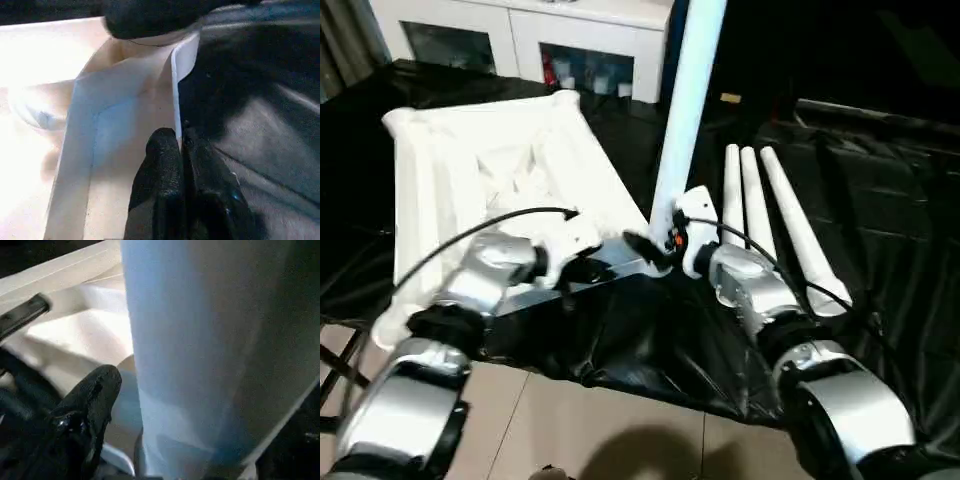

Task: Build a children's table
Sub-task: Insert table leg to table base, then rotate leg to tighten

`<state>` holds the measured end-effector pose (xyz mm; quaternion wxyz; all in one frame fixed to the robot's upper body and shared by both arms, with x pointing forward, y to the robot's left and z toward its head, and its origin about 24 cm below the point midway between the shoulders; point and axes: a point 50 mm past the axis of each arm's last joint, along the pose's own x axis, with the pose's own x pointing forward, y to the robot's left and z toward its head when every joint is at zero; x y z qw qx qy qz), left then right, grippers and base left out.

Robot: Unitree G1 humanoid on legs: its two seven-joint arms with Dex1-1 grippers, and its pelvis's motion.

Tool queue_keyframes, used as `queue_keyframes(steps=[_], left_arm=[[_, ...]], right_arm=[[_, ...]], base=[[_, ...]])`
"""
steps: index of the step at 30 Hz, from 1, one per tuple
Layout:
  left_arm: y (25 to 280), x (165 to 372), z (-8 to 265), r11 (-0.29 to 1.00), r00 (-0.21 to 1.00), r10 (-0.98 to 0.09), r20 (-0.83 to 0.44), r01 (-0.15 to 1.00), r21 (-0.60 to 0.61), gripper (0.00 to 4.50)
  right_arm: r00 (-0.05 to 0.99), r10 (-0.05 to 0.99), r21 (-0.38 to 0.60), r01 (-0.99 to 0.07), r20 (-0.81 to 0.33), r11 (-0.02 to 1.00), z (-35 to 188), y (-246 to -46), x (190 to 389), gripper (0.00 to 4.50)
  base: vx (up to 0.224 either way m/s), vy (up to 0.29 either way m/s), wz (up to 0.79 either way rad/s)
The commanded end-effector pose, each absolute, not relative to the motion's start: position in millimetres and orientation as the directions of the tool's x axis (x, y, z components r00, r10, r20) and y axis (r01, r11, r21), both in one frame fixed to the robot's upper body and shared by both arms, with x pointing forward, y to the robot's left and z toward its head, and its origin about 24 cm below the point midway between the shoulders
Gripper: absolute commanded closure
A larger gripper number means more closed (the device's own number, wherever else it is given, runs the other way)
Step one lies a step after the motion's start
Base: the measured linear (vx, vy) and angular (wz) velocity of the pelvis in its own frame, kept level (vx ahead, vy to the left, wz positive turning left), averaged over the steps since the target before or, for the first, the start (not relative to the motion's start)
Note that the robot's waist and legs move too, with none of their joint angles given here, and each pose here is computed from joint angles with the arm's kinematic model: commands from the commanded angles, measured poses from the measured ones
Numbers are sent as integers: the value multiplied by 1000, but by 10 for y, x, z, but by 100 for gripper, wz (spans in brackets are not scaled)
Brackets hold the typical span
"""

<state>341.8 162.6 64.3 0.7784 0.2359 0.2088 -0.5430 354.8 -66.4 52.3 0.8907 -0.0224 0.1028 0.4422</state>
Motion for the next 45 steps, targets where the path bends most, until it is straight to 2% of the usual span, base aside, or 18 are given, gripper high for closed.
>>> queue_keyframes(steps=[1,6,11,15,17,19,21,27,30,33,35,37,41,45], left_arm=[[1430,3357,717,153,204,-820,-534,978,139,450],[1529,3289,723,74,119,-826,-551,992,103,450],[1598,3237,719,22,60,-819,-570,997,73,450],[1645,3202,721,-9,20,-818,-575,999,48,450],[1664,3190,716,-18,9,-813,-582,999,39,450],[1677,3176,709,-28,-5,-809,-588,999,31,450],[1686,3167,698,-33,-13,-807,-591,999,23,450],[1692,3157,681,-27,-16,-804,-595,1000,9,450],[1673,3170,668,0,5,-809,-588,1000,8,450],[1577,3251,631,96,102,-808,-580,995,40,450],[1492,3327,595,181,182,-787,-590,982,61,450],[1454,3357,580,213,212,-775,-596,975,70,450],[1223,3436,560,287,293,-762,-578,952,105,450],[1065,3466,562,321,331,-759,-560,939,120,450]], right_arm=[[463,847,35,-872,-260,488,462,-594,3447,65],[292,901,27,-948,-320,317,429,-705,3332,65],[216,917,39,-969,-335,243,427,-759,3279,65],[152,934,66,-981,-324,182,458,-768,3231,94],[138,936,70,-983,-324,169,464,-770,3218,118],[126,937,80,-984,-327,160,461,-771,3207,120],[115,937,89,-984,-331,152,442,-770,3189,151],[108,940,126,-980,-324,156,375,-746,3124,168],[140,940,151,-969,-312,194,325,-720,3110,169],[341,875,128,-906,-342,403,195,-664,3186,170],[492,795,145,-811,-355,567,134,-626,3261,171],[538,764,159,-771,-355,617,125,-605,3282,171],[688,624,177,-607,-369,774,102,-501,3358,171],[740,560,189,-530,-373,826,108,-419,3388,171]], base=[[0,0,0],[0,0,0],[0,0,0],[0,0,0],[0,0,0],[0,0,0],[0,0,0],[0,0,0],[0,0,0],[0,0,0],[0,0,0],[0,0,0],[0,0,0],[0,0,0]])
